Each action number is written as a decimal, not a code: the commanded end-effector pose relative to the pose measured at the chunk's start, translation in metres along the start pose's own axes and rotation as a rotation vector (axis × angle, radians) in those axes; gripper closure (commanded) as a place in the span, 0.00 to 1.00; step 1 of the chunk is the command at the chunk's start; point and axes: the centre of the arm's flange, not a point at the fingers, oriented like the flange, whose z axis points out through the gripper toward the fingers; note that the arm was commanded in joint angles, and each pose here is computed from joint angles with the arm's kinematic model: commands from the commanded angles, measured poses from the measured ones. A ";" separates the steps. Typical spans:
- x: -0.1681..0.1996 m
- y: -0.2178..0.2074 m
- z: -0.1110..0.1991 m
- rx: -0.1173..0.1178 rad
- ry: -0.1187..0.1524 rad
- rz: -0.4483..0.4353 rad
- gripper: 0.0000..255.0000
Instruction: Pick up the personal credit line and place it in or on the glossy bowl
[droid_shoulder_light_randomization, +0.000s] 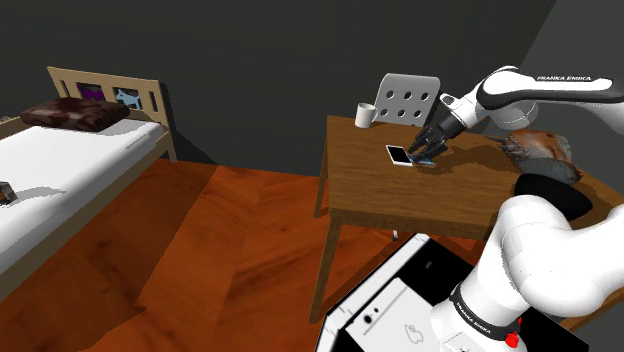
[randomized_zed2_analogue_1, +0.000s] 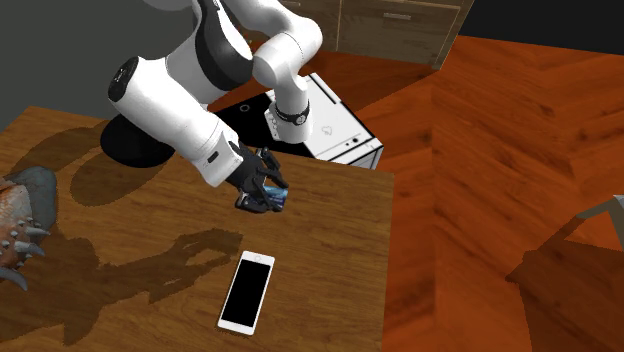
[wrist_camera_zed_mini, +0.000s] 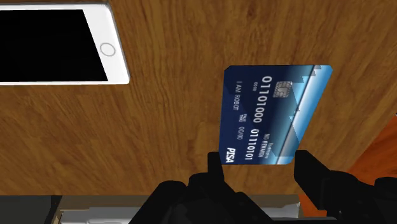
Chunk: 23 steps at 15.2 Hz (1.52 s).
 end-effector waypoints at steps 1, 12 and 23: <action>0.007 0.000 -0.009 0.000 0.000 0.000 1.00; 0.039 0.000 -0.057 0.000 0.000 0.000 1.00; -0.049 -0.033 -0.131 0.000 0.000 0.000 1.00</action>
